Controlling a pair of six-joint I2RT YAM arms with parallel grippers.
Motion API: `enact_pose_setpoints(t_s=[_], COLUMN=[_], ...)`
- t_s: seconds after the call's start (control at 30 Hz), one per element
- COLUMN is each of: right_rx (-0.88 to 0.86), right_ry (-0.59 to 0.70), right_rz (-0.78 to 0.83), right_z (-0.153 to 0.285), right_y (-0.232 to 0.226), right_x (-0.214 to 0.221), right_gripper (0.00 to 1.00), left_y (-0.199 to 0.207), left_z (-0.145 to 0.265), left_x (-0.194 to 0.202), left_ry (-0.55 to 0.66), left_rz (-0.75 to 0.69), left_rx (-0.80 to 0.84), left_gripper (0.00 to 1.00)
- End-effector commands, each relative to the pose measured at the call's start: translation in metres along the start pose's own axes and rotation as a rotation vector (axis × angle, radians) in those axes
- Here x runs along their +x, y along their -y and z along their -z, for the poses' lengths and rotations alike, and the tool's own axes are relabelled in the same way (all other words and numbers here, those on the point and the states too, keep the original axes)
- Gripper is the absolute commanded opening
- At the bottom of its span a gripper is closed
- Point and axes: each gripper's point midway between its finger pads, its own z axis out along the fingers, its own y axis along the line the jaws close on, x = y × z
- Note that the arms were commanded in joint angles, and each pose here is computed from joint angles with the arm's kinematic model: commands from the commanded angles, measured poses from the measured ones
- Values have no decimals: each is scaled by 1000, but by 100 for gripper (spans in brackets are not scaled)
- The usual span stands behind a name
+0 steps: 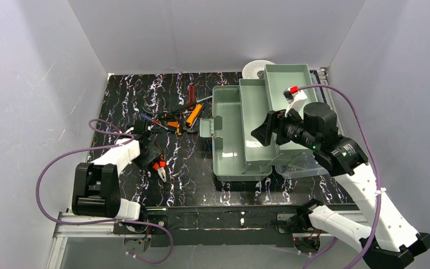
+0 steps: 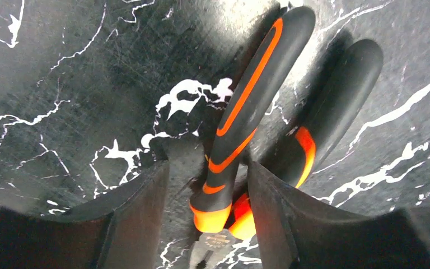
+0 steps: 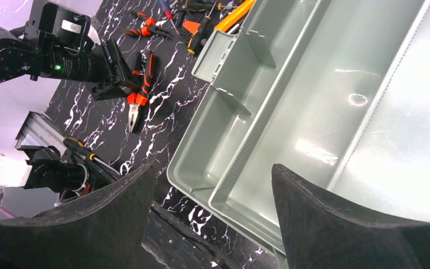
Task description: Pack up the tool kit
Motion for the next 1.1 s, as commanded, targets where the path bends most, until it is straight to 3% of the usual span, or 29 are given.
enact_pose_setpoints(t_s=[0.0, 0.13, 0.2, 0.3, 0.5, 0.7, 0.83, 1.07], right_rx=[11, 20, 34, 60, 83, 105, 127, 134], right_ry=[85, 105, 109, 117, 136, 169, 201, 237], right_rz=[46, 60, 62, 59, 58, 44, 29, 23], right_z=[8, 9, 8, 9, 12, 12, 11, 16], right_y=[1, 3, 6, 10, 15, 20, 26, 28], right_x=[-13, -17, -17, -18, -18, -19, -19, -20], right_gripper=[83, 83, 83, 83, 83, 83, 83, 83], left_y=[5, -1, -1, -2, -4, 43, 88, 158], left_z=[-17, -27, -28, -23, 23, 110, 167, 223], left_x=[11, 20, 22, 21, -11, -46, -48, -15], left_ry=[-61, -94, -102, -85, 87, 244, 279, 252], left_rz=[74, 110, 115, 113, 115, 95, 4, -174], left_rx=[29, -25, -24, -2, 65, 399, 658, 866], left_gripper=[52, 47, 32, 0, 0, 0, 0, 0])
